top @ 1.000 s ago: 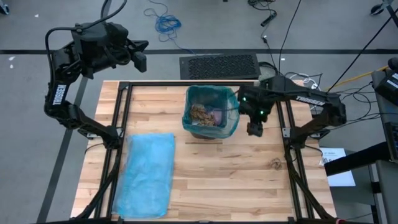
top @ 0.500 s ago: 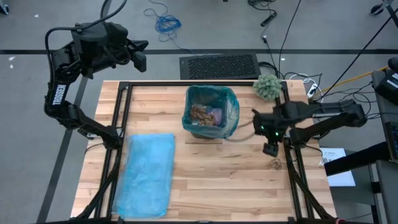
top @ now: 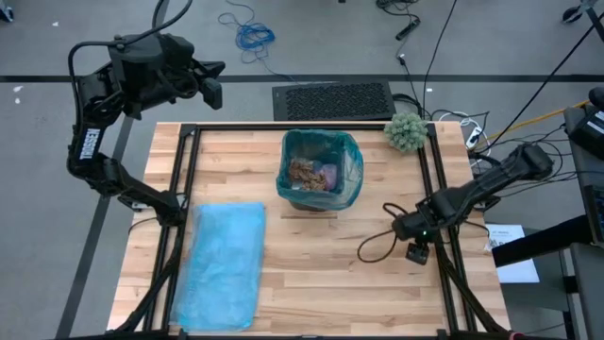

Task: Place trash/remove bag and relplace
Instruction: Put the brown napkin into the trash bin

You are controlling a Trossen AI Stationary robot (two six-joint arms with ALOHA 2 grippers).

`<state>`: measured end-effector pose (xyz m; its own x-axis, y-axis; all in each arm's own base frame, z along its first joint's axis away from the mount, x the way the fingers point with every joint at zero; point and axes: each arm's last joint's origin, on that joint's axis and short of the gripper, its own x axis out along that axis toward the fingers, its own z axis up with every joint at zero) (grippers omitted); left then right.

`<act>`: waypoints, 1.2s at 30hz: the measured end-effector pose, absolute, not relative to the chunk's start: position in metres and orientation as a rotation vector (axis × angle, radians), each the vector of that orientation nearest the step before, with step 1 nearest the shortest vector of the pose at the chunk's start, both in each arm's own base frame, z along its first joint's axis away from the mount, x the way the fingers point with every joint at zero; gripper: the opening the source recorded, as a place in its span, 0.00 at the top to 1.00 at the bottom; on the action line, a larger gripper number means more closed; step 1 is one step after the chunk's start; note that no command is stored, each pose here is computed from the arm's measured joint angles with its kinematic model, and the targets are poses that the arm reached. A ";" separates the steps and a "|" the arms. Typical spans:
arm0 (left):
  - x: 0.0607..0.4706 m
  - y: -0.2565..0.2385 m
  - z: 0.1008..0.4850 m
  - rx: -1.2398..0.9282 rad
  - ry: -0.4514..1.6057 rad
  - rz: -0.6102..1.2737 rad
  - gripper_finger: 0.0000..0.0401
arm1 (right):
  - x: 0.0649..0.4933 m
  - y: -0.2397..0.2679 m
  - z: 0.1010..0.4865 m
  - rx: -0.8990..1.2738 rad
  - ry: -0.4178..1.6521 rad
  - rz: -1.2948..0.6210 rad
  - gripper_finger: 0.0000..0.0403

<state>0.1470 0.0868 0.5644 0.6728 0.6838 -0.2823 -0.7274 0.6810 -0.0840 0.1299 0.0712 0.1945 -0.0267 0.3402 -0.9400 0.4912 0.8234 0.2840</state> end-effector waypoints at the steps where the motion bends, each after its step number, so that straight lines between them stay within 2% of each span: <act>1: 0.148 0.087 0.564 -0.196 0.238 0.800 1.00 | 0.129 0.072 0.190 0.671 1.634 -0.162 0.47; 7: 0.157 0.092 0.561 -0.198 0.261 0.801 1.00 | 0.121 0.074 0.162 0.687 1.661 -0.307 0.48; 10: 0.160 0.094 0.559 -0.200 0.276 0.798 1.00 | 0.122 0.075 0.150 0.760 1.638 -0.309 0.53; 12: 0.162 0.095 0.558 -0.202 0.286 0.797 1.00 | 0.125 0.077 0.148 0.803 1.604 -0.303 0.60; 16: 0.162 0.095 0.557 -0.203 0.295 0.796 1.00 | 0.130 0.079 0.149 0.846 1.559 -0.281 0.88; 18: 0.162 0.095 0.557 -0.202 0.292 0.796 1.00 | 0.133 0.081 0.152 0.859 1.538 -0.257 0.96; 27: 0.162 0.095 0.557 -0.201 0.290 0.795 1.00 | 0.160 0.092 0.191 0.912 1.348 -0.157 1.00; 36: 0.162 0.094 0.557 -0.198 0.290 0.794 1.00 | 0.187 0.090 0.265 0.894 1.073 -0.135 1.00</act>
<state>0.1616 0.0943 0.5573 0.6646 0.6712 -0.3284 -0.7249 0.6857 -0.0657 0.1866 0.0896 0.2651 0.5053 0.3109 -0.8050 0.5009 0.6539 0.5670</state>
